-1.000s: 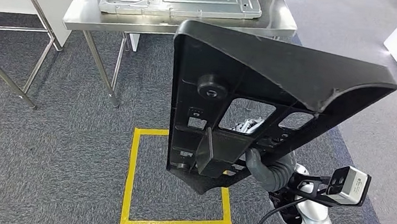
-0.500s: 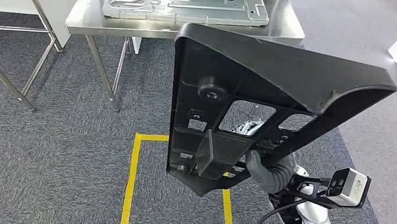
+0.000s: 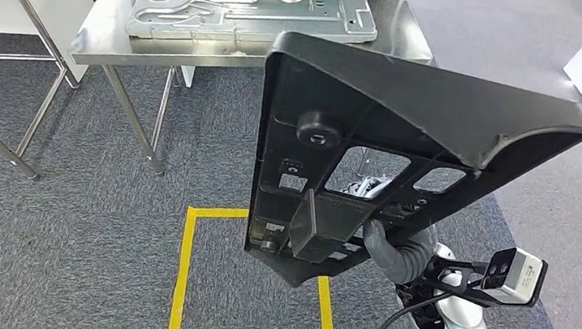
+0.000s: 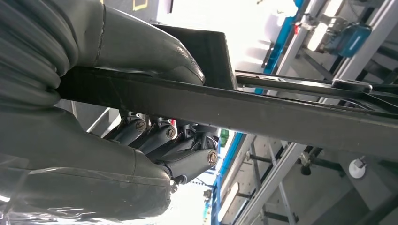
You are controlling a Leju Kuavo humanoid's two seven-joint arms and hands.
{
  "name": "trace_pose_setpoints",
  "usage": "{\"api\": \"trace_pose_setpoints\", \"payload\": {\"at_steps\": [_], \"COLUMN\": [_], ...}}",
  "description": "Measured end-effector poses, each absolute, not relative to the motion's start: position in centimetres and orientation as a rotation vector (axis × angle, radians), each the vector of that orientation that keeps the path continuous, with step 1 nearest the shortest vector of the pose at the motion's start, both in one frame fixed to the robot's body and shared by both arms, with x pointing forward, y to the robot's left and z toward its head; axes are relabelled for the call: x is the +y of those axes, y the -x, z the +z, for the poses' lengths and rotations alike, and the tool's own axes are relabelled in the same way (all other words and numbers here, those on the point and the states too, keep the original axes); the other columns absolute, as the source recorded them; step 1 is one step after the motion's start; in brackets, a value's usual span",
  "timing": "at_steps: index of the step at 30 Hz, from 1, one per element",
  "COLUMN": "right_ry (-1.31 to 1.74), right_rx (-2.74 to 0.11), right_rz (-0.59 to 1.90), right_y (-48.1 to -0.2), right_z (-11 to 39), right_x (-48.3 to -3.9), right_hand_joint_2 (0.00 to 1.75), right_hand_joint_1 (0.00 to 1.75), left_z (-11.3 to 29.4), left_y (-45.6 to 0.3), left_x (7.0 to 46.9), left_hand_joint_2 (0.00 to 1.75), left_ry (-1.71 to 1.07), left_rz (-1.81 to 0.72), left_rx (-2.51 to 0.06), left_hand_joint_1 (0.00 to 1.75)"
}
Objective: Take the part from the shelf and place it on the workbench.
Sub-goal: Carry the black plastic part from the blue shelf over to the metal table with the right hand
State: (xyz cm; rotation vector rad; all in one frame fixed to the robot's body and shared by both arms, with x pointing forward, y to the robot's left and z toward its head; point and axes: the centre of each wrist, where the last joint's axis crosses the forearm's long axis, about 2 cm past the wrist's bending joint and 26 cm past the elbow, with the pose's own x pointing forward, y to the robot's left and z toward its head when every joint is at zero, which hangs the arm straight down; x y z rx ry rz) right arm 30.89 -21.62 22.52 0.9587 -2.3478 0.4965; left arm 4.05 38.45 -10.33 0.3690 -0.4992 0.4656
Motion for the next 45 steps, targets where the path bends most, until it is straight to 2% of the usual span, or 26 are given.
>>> {"api": "trace_pose_setpoints", "payload": {"at_steps": [6, 45], "right_ry": [-0.88, -0.882], "right_rx": [-2.365, -2.366], "right_rz": [0.527, 0.449], "right_y": [-30.8, -30.0], "right_z": [22.4, 20.9], "right_x": [-21.8, -23.1], "right_hand_joint_2": [1.75, 1.75], "right_hand_joint_1": [1.66, 1.66], "left_z": [-10.3, -10.4], "left_y": [-4.0, -4.0], "left_x": [38.7, 38.4], "left_hand_joint_2": [0.0, 0.0], "left_ry": [-0.374, -0.364], "left_rz": [0.463, 0.445], "left_rx": [-0.504, -0.505], "left_hand_joint_1": [0.0, 0.0]}}
